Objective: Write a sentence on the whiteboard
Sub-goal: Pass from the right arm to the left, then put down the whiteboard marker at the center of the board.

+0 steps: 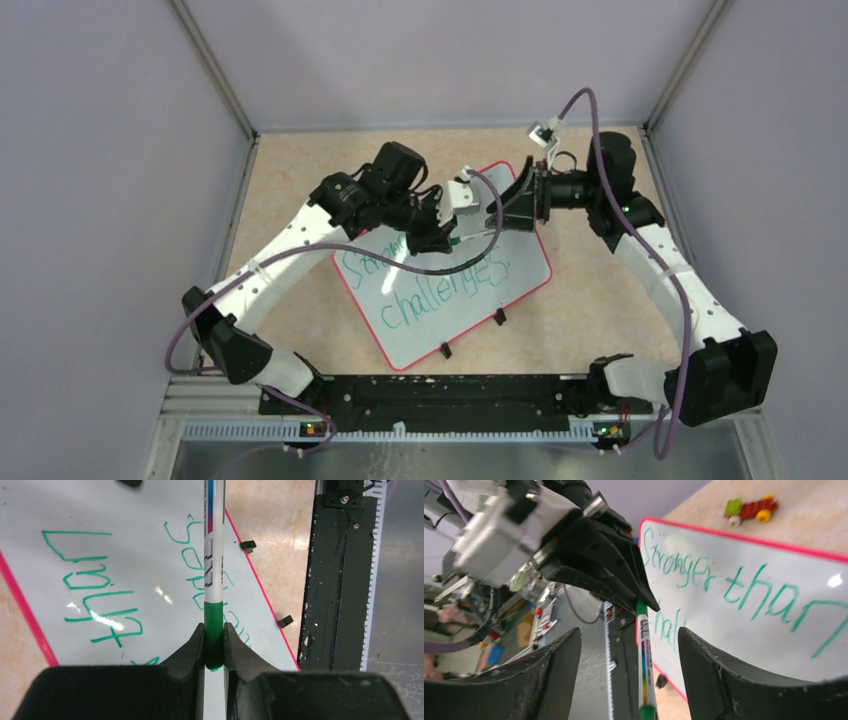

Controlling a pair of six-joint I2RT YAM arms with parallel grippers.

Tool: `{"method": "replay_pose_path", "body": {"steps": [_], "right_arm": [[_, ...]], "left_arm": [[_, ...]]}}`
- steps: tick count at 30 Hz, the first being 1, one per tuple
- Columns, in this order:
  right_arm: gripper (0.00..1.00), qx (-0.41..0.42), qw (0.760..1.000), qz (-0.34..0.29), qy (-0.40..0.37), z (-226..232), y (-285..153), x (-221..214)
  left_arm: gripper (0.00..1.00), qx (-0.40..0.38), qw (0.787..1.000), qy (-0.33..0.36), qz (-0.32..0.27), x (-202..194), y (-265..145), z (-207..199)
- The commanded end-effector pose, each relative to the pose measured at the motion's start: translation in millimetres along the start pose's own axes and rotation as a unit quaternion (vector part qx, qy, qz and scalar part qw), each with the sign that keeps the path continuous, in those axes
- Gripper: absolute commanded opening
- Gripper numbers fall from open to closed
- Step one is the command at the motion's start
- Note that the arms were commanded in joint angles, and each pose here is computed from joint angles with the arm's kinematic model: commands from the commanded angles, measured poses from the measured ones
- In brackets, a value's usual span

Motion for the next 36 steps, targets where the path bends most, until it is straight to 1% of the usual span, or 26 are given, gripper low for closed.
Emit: {"method": "replay_pose_path", "body": {"steps": [1, 2, 3, 8, 11, 13, 15, 17, 22, 26, 29, 33, 36], "right_arm": [[0.72, -0.030, 0.995, -0.053, -0.079, 19, -23, 41], [0.77, -0.037, 0.994, -0.063, -0.082, 19, -28, 46], [0.80, -0.047, 0.993, -0.072, -0.082, 18, -33, 49], [0.82, -0.092, 0.988, -0.102, -0.070, 9, -48, 52], [0.82, -0.104, 0.987, -0.104, -0.067, 5, -53, 44], [0.83, -0.114, 0.985, -0.104, -0.075, 2, -56, 39], [0.83, -0.128, 0.984, -0.096, -0.075, -1, -58, 35], [0.84, -0.136, 0.984, -0.090, -0.074, -4, -60, 30], [0.84, -0.153, 0.983, -0.081, -0.064, -13, -62, 17], [0.84, -0.165, 0.981, -0.077, -0.059, -19, -65, 7], [0.84, -0.174, 0.980, -0.072, -0.062, -21, -67, 1], [0.84, -0.188, 0.978, -0.062, -0.062, -25, -70, -7], [0.84, -0.191, 0.978, -0.061, -0.060, -27, -71, -10]], "left_arm": [[0.00, 0.030, 0.998, -0.004, -0.057, 5, -28, 8], [0.00, 0.037, 0.997, -0.022, -0.064, 3, -36, 15], [0.00, 0.044, 0.996, -0.037, -0.072, 1, -44, 21], [0.00, 0.108, 0.980, -0.118, -0.122, -11, -101, 57], [0.00, 0.165, 0.960, -0.173, -0.147, -29, -142, 78], [0.00, 0.215, 0.938, -0.216, -0.163, -51, -176, 92], [0.00, 0.249, 0.920, -0.254, -0.164, -74, -198, 98], [0.00, 0.264, 0.909, -0.285, -0.152, -100, -209, 100], [0.00, 0.304, 0.881, -0.349, -0.096, -175, -221, 97], [0.00, 0.319, 0.864, -0.387, -0.052, -225, -217, 84], [0.00, 0.298, 0.861, -0.411, -0.023, -252, -204, 70], [0.02, 0.284, 0.862, -0.418, 0.025, -283, -183, 55], [0.03, 0.274, 0.858, -0.432, 0.043, -300, -168, 50]]}}
Point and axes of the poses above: each gripper's point midway between its finger pads, its own y axis out along the fingers, its own z axis along the line the jaws close on, x = y × z, the point moved 10 cm from there along -y, back along the fingers, and after that the axes turned 8 degrees about -y, right-handed, at the moved point
